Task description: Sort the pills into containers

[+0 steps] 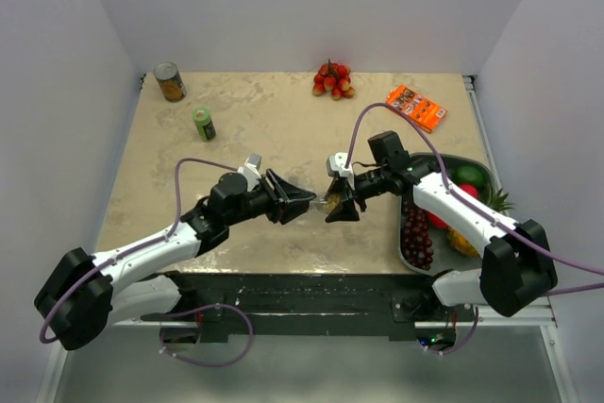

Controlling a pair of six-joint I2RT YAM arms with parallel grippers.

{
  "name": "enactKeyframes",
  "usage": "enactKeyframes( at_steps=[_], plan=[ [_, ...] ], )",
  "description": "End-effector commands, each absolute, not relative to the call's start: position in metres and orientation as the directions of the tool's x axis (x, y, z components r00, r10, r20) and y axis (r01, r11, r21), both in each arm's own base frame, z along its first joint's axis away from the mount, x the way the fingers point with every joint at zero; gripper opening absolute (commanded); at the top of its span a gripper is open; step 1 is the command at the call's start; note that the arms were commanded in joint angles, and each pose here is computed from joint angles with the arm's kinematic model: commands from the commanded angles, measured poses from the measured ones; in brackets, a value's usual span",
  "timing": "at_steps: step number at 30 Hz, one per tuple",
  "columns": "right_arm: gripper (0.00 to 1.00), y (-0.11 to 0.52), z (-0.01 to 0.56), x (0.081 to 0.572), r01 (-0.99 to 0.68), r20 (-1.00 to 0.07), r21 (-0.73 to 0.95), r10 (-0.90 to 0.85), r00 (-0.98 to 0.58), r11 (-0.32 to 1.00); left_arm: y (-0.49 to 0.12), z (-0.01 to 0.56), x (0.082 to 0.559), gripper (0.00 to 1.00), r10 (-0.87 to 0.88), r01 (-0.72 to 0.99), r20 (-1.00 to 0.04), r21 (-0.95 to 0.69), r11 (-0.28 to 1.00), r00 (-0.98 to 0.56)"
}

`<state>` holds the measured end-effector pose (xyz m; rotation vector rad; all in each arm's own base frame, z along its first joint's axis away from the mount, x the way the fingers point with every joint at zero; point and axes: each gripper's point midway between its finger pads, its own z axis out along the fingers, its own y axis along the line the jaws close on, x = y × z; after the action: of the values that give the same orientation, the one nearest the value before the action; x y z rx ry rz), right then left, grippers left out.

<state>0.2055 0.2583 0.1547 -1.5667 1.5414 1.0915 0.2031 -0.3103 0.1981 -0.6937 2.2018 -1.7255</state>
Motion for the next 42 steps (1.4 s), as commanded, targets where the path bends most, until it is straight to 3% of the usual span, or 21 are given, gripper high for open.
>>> enactKeyframes(
  at_steps=[1, 13, 17, 20, 24, 34, 42],
  plan=[
    [0.00, 0.261, 0.174, 0.223, -0.999, -0.919, -0.015, -0.393, 0.032, -0.046, -0.311, 0.220, 0.190, 0.00, -0.470, -0.202, 0.122, -0.971, 0.125, -0.874],
    [0.00, 0.259, 0.174, 0.221, -0.998, -0.918, -0.032, -0.392, 0.052, -0.057, -0.318, 0.231, 0.181, 0.00, -0.352, -0.217, 0.186, -0.975, 0.051, -0.917],
    [0.00, 0.258, 0.173, 0.221, -0.998, -0.915, -0.044, -0.398, 0.062, -0.054, -0.318, 0.238, 0.179, 0.00, -0.314, -0.302, 0.303, -0.952, -0.051, -0.900],
    [0.00, 0.258, 0.172, 0.223, -0.998, -0.913, -0.049, -0.402, 0.064, -0.050, -0.318, 0.247, 0.182, 0.00, -0.311, -0.271, 0.281, -0.959, -0.075, -0.908],
    [0.00, 0.257, 0.173, 0.223, -0.997, -0.912, -0.054, -0.404, 0.069, -0.048, -0.322, 0.240, 0.183, 0.01, -0.298, -0.232, 0.226, -0.973, -0.014, -0.927],
    [0.00, 0.258, 0.172, 0.223, -0.998, -0.912, -0.049, -0.404, 0.065, -0.050, -0.327, 0.230, 0.187, 0.49, -0.231, -0.062, 0.031, -0.990, 0.127, -0.973],
    [0.00, 0.258, 0.172, 0.222, -0.998, -0.914, -0.045, -0.401, 0.063, -0.053, -0.320, 0.222, 0.189, 0.76, -0.204, 0.001, -0.039, -0.983, 0.184, -0.978]
  ],
)
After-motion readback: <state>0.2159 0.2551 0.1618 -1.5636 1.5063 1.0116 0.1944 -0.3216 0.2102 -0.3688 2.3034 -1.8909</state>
